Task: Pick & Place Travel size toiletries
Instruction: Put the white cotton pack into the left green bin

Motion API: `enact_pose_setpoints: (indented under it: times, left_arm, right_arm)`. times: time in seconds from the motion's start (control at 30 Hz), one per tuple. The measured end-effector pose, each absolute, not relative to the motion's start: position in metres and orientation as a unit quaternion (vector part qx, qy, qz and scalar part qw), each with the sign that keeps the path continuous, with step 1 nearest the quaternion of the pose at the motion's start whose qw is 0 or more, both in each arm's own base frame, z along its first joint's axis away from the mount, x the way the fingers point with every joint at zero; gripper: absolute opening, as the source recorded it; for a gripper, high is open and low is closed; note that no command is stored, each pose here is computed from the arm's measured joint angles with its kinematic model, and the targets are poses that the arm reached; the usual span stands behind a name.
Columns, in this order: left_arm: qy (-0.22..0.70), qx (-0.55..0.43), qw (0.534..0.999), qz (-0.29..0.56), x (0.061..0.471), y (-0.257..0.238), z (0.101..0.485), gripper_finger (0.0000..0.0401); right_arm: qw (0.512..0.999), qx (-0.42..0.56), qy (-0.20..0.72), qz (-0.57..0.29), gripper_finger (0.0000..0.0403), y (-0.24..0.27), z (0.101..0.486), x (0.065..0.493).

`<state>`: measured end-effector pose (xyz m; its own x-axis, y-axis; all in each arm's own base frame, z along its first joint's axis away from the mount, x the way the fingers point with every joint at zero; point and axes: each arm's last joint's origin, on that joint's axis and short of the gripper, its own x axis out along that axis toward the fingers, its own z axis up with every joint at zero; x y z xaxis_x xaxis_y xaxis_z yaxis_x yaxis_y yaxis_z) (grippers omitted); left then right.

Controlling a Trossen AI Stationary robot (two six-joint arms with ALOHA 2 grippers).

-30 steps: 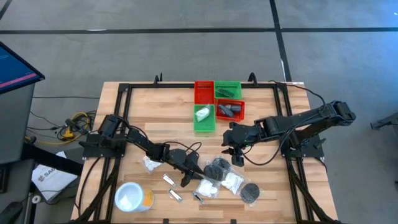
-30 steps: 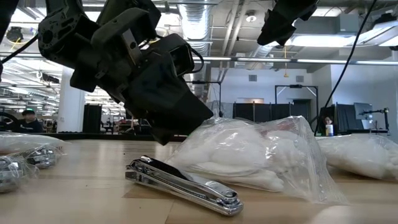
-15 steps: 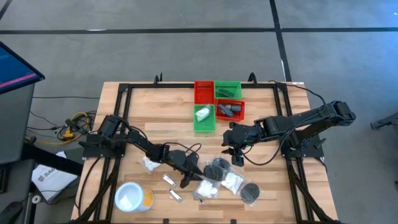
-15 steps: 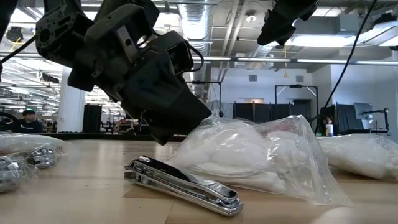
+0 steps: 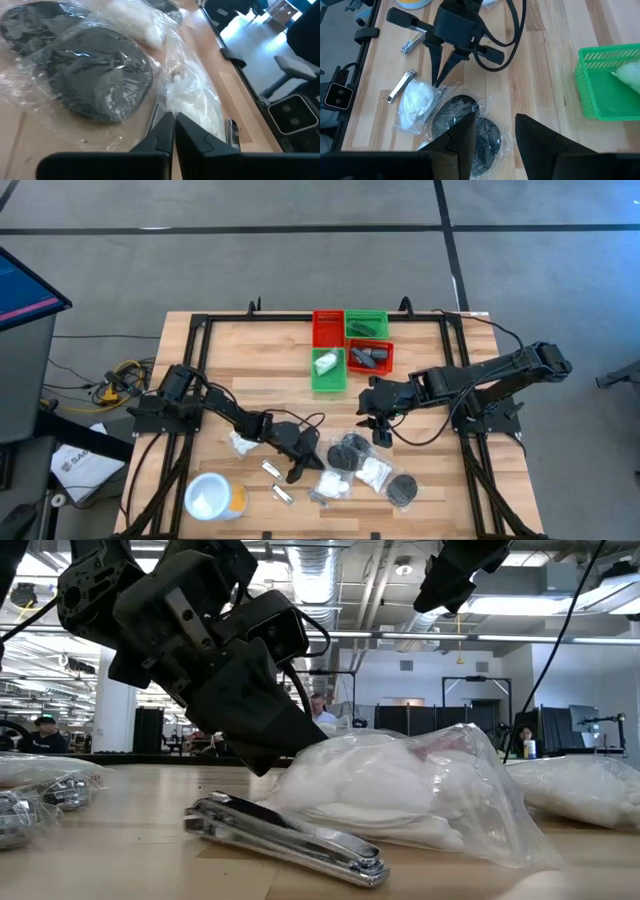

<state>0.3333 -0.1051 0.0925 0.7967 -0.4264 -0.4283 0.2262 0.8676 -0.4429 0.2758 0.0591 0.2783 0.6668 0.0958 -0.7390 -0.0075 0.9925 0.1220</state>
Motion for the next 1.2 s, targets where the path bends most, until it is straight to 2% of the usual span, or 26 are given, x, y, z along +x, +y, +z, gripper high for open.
enact_pose_setpoints:
  times: [0.43,0.67,0.83,1.2]
  left_arm:
    - [0.253,-0.185,0.936,-0.158,0.334,-0.102,0.098,0.0000]
    - [0.222,-0.157,0.947,-0.170,0.333,-0.102,0.124,0.0000]
    - [0.238,-0.120,0.954,-0.137,0.325,-0.093,0.145,0.0000]
    - [0.203,-0.072,0.973,-0.084,0.317,-0.061,0.186,0.0000]
  right_arm:
    - [0.911,0.054,0.407,0.028,0.0129,0.059,0.278,0.276]
    - [0.911,0.054,0.407,0.028,0.0129,0.059,0.278,0.276]
    - [0.911,0.054,0.407,0.028,0.0129,0.059,0.278,0.276]
    - [0.913,0.055,0.404,0.029,0.0129,0.059,0.279,0.276]
